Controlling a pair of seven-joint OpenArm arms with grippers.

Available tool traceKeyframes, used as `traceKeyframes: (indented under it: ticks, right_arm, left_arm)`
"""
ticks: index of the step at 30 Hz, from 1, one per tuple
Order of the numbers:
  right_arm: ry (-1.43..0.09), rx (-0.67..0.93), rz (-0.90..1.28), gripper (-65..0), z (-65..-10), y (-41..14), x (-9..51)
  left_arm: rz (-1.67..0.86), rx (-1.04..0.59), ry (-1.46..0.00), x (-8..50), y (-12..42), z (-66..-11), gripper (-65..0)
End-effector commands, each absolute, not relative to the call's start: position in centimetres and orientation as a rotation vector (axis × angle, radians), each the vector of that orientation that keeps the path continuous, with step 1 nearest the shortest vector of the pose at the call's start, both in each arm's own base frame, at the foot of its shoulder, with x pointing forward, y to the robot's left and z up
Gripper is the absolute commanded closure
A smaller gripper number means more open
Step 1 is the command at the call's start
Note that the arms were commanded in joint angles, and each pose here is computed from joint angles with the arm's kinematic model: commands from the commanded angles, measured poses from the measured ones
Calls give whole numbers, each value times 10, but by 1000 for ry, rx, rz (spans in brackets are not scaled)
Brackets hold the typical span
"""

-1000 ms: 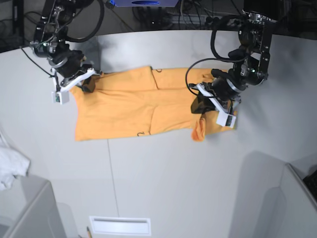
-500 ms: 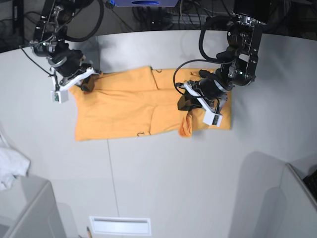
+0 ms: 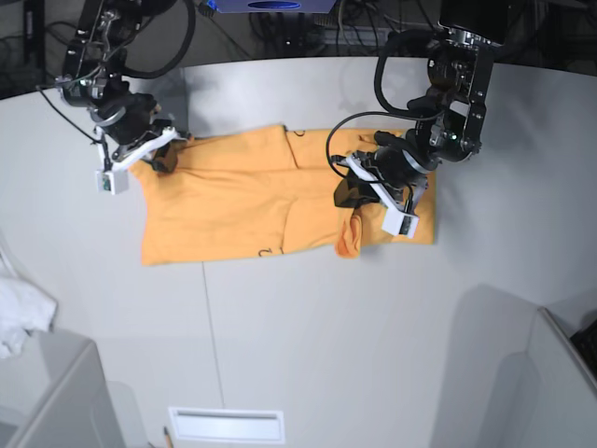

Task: Fold the T-shirt properly
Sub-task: 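Hold the strip end with the right gripper and fold the left gripper's end toward it, then lift the right gripper's end and carry it over onto the folded half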

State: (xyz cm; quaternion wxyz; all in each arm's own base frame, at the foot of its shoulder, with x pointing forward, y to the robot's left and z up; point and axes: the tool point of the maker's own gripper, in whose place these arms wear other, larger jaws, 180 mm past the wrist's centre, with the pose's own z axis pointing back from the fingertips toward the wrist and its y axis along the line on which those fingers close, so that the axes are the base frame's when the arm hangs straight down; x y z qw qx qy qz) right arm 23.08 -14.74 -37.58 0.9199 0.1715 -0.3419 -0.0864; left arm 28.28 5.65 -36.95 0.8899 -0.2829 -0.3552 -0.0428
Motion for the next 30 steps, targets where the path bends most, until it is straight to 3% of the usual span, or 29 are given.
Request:
traceKeyframes:
  ticks: [1, 8, 11, 16, 19, 20, 23, 25, 28, 30]
  right_arm:
    - [-751, 357, -167, 0, -364, -149, 239]
    - [-750, 360, -163, 0, -364, -147, 239]
    - [-751, 360, -163, 0, -364, -147, 239]
    - [-752, 362, -162, 0, -363, -146, 240]
    - [-754, 362, -161, 0, -363, -146, 240]
    - [-756, 362, -161, 0, -363, -146, 241]
    - [-769, 358, -165, 0, -360, -149, 245]
    - [-778, 353, -171, 0, -358, -152, 246]
    - [-831, 384, -229, 0, -344, -166, 253]
    - [-875, 437, -278, 0, -332, -173, 259]
  left_arm:
    - [-88, -616, -783, 291, 53, -356, 0]
    - [-88, -616, -782, 290, 54, -357, 0]
    - [-89, -617, -781, 290, 53, -357, -117]
    - [-81, -630, -783, 290, 48, -356, -385]
    - [-86, -664, -774, 287, 33, -355, -489]
    - [-101, -677, -764, 284, 25, -355, -495]
    - [-128, -699, -757, 279, 13, -353, -462]
    - [-107, -687, -789, 283, 24, -345, -400]
    - [6, -600, -841, 284, 76, -342, -191]
    - [94, -505, -879, 279, 125, -339, 0]
